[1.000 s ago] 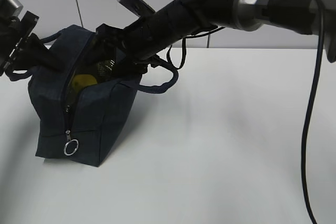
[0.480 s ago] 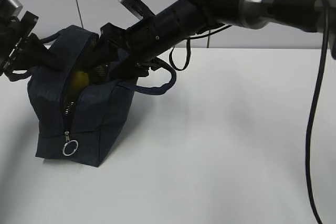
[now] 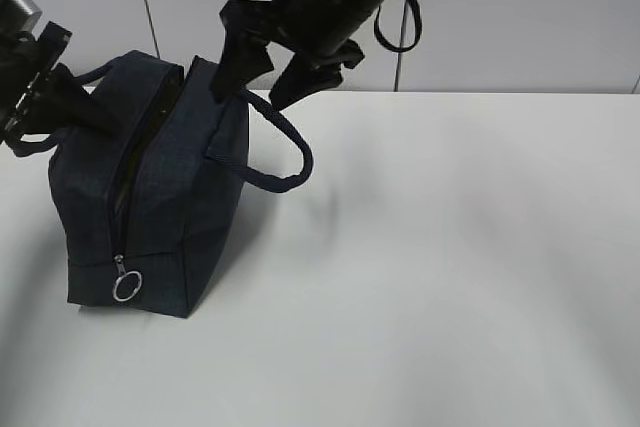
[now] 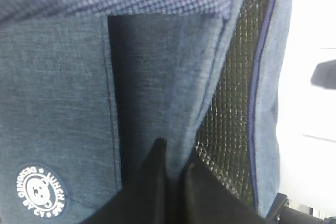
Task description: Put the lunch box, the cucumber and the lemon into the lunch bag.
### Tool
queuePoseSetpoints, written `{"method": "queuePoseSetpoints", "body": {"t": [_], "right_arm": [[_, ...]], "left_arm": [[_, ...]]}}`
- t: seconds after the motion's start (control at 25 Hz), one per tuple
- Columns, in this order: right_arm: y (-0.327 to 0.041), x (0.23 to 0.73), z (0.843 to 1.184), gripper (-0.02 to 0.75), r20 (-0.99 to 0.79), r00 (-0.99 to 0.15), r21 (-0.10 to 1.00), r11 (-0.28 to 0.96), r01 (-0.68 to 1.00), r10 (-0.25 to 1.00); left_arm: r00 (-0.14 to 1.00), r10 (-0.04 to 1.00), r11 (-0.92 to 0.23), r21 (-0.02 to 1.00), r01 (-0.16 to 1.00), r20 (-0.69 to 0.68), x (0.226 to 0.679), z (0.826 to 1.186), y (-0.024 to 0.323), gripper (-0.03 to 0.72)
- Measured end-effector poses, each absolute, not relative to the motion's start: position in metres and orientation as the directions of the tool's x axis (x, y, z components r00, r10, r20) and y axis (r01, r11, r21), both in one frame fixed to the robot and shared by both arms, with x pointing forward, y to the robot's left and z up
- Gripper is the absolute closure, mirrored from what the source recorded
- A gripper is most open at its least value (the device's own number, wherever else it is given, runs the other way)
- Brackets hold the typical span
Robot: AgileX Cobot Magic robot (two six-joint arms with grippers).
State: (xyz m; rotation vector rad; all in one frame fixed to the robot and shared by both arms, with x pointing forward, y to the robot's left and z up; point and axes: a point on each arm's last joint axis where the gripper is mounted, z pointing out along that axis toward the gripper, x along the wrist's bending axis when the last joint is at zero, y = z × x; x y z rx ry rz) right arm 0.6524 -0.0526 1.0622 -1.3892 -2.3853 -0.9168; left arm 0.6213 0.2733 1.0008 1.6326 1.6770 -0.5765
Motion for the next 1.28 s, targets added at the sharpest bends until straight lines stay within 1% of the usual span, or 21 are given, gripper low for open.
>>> {"method": "queuePoseSetpoints", "body": {"t": [0.12,0.4,0.52,0.96,1.12,1.28], "right_arm": [[-0.052,0.652,1.061,0.164,0.473,-0.488,0.375,0.334,0.865,0.733],[-0.038,0.654,1.063,0.164,0.5,-0.427,0.417,0.223,0.881,0.753],[-0.037,0.658,1.057,0.164,0.511,-0.396,0.402,0.196,0.895,0.762],[-0.021,0.666,1.011,0.164,0.53,-0.337,0.32,0.185,0.929,0.778],[-0.018,0.666,1.013,0.164,0.571,-0.319,0.323,0.151,0.934,0.756],[-0.017,0.666,1.014,0.164,0.583,-0.314,0.319,0.144,0.937,0.749]], "left_arm": [[0.056,0.662,0.1,0.162,0.982,-0.747,0.621,1.001,0.273,0.697],[0.056,0.662,0.1,0.162,0.982,-0.747,0.621,1.001,0.273,0.697],[0.058,0.663,0.098,0.164,0.982,-0.747,0.621,1.001,0.273,0.697],[0.06,0.663,0.097,0.165,0.981,-0.746,0.621,1.001,0.273,0.697],[0.061,0.663,0.097,0.166,0.981,-0.746,0.621,1.001,0.273,0.697],[0.061,0.663,0.097,0.166,0.981,-0.746,0.621,1.001,0.273,0.697]]}}
